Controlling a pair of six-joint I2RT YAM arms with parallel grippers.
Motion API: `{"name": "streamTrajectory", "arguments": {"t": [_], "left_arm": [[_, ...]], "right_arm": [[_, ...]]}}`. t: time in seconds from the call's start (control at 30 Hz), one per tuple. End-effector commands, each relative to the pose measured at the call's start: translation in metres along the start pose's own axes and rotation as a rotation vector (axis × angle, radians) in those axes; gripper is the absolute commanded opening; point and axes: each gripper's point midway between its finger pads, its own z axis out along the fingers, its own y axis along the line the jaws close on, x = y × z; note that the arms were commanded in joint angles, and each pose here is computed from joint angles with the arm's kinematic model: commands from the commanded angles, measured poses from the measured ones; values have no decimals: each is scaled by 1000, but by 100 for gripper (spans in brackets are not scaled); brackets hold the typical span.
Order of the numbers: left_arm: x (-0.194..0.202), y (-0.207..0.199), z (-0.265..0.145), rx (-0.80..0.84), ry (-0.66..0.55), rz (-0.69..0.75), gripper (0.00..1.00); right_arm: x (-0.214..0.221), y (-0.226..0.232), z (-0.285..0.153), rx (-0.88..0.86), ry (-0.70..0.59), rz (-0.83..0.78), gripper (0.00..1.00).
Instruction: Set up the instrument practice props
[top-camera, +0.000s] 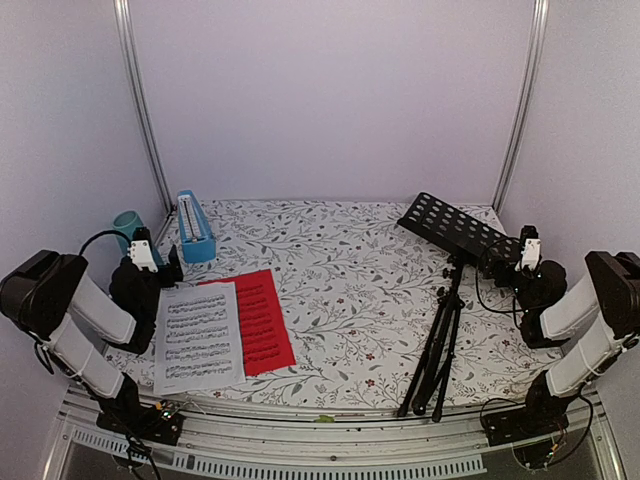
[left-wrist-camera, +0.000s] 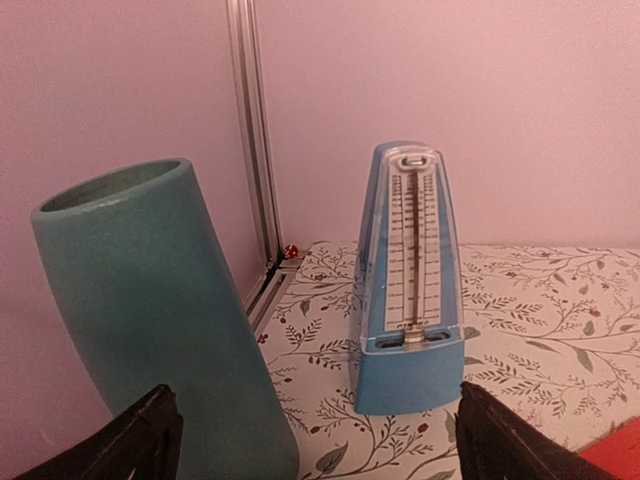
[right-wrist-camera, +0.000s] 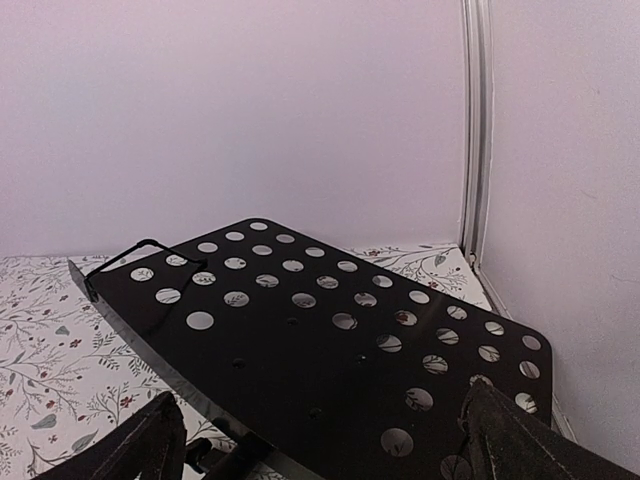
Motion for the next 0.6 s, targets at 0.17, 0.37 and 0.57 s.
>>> {"name": "streamTrajectory", "arguments": {"t": [0.17, 0.37, 0.57], "left_arm": [[-28, 6, -23, -22, -138, 14, 96], [-99, -52, -19, -9, -159, 89, 96], [-154, -173, -24, 424, 106, -86, 96]], "right_arm": [[-38, -17, 20, 101, 29, 39, 99], [-122, 26, 40, -33, 56, 181, 99], [-153, 110, 5, -93, 54, 146, 99]]}}
